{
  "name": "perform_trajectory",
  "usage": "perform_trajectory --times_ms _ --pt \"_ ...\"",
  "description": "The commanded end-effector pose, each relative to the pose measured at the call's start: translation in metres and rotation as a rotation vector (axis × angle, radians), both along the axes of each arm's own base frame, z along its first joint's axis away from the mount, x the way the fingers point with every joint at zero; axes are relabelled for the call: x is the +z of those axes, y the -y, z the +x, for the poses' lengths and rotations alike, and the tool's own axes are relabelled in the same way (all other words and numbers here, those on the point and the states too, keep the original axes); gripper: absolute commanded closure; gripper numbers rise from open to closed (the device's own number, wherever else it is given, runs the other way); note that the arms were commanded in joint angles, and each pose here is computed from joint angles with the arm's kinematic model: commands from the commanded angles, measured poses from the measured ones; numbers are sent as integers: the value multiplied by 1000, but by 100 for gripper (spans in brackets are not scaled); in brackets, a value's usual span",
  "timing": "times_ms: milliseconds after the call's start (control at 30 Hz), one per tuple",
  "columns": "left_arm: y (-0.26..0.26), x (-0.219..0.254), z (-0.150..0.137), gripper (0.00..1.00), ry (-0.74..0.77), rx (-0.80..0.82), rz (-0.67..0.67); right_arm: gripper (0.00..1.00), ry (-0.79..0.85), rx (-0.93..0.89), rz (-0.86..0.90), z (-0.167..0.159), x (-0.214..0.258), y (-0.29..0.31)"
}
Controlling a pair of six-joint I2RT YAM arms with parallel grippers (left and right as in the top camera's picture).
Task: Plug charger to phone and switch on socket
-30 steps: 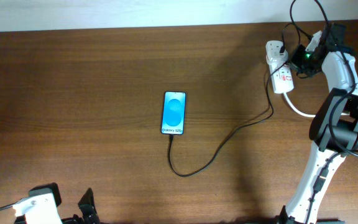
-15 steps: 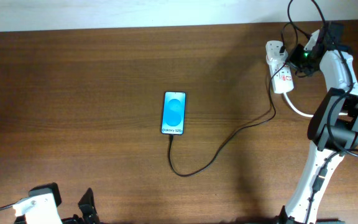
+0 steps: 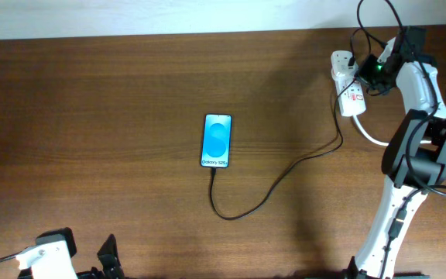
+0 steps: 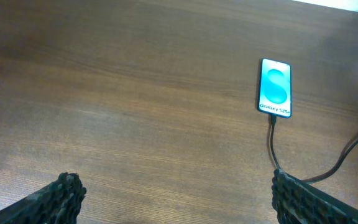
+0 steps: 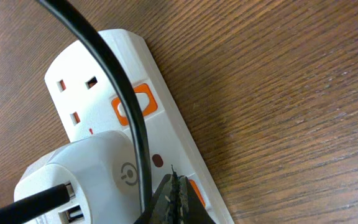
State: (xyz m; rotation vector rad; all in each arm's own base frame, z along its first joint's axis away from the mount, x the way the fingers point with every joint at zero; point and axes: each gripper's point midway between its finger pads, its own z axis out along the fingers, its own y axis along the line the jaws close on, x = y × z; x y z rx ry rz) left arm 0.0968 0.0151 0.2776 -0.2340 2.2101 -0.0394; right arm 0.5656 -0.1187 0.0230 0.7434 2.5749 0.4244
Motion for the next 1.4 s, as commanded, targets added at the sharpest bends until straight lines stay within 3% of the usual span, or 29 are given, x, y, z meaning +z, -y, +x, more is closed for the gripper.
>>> perform_trajectory --times_ms 0,500,800,967,1133,1367 --pt "-2 0 0 1 3 13 -1 96 -249 126 173 -41 -83 -104" --pt "-2 0 0 1 3 13 -1 96 -369 69 201 -63 -98 -122" --pt "-2 0 0 1 3 13 -1 96 -433 -73 160 -85 -85 -53" --pt "-2 0 0 1 3 14 -1 96 -346 -125 123 -98 -15 13" --pt "-2 0 0 1 3 14 -1 96 -281 -222 -58 -130 75 67" --pt "-2 0 0 1 3 13 -1 96 -14 -55 -118 -159 217 23"
